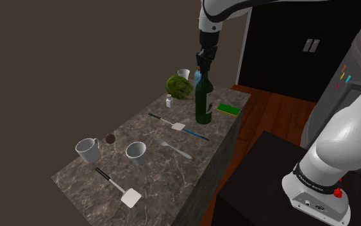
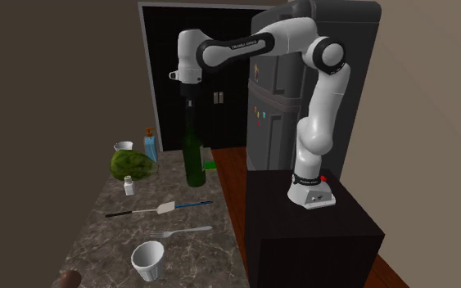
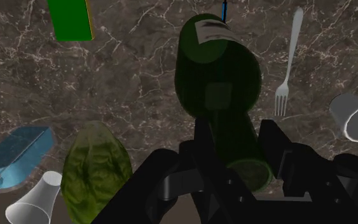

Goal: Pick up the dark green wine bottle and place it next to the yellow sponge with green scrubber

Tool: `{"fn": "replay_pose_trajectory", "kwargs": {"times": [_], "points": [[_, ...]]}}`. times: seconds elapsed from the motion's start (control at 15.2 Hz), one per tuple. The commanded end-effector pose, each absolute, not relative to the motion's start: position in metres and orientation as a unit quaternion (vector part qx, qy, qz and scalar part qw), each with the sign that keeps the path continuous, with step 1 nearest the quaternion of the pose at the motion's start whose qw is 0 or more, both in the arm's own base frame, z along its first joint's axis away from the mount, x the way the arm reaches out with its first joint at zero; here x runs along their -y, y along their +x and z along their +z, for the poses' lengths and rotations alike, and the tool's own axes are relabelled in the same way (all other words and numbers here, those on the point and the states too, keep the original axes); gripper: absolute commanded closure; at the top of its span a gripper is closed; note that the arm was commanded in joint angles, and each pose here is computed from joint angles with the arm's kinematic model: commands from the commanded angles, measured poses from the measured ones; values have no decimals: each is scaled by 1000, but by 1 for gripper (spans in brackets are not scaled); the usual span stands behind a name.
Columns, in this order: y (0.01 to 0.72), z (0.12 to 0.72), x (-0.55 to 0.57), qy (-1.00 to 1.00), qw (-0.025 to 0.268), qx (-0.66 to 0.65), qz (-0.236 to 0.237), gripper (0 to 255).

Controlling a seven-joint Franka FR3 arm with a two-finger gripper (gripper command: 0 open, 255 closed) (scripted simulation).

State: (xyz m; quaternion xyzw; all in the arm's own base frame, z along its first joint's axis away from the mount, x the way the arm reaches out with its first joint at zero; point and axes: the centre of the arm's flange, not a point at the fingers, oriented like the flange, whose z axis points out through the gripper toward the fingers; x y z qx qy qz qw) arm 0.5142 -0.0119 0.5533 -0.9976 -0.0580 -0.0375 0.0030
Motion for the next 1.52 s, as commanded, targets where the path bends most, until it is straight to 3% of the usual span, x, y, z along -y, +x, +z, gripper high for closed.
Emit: {"fn": "replay_pose_trajectory", "kwargs": {"times": [0.0,1.45], "points": [[523,554,37,-998,3,59,-38,255],[621,555,310,-998,3,59,-38,255]]}}
